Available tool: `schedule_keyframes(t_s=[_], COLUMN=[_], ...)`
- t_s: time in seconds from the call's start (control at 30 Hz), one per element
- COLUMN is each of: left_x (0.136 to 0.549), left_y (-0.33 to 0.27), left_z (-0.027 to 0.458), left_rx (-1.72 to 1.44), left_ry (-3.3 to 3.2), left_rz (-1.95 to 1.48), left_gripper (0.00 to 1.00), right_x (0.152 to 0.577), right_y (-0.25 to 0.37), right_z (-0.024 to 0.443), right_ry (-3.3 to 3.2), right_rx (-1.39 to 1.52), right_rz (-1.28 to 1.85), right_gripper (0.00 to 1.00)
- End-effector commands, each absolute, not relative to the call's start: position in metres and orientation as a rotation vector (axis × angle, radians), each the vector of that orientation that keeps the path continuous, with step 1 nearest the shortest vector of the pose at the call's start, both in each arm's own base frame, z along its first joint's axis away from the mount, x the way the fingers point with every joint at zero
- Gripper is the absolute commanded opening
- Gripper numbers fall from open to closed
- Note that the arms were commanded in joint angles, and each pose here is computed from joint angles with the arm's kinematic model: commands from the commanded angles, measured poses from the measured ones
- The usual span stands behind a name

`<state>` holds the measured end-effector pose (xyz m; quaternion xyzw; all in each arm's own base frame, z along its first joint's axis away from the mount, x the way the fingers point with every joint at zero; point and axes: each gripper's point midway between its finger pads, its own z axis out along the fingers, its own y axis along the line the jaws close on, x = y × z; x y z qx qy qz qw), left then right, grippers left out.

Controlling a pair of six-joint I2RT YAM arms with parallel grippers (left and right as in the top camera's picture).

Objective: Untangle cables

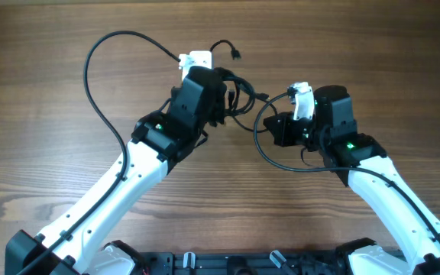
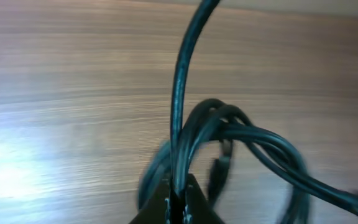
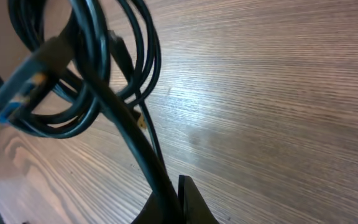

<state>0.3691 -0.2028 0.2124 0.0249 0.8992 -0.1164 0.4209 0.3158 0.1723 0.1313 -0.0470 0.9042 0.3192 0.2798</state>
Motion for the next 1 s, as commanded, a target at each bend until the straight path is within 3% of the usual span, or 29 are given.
schedule_keyframes(t_s=[0.0, 0.1, 0.27, 0.8, 0.97], left_x=[0.352, 0.348, 0.364, 0.399, 0.398], left_y=[-0.256, -0.278, -0.269, -0.15, -0.128], left_z=[0.25, 0.274, 0.291, 0.248, 0.243], left_rx=[0.248, 0.328, 0.27, -0.107, -0.161], left_ry=[2.18, 2.08, 2.0, 2.118, 2.124], left_rz=[-0.699, -0.858, -0.81, -0.191, -0.062], left_gripper=[0.04, 0.04, 0.04, 0.04, 0.04], right_x=[0.328, 0.326, 0.311, 0.282, 0.282], right_y=[0.158, 0.145, 0.138, 0.128, 0.111], right_z=[0.129, 0.119, 0.104, 0.085, 0.078], right_ry=[2.426, 2.467, 2.56, 2.716, 2.736], right_rx=[-0.072, -0.026, -0.001, 0.068, 0.25], right_rz=[0.74, 0.643, 0.605, 0.574, 0.458], right_gripper=[0.04, 0.04, 0.04, 0.04, 0.04])
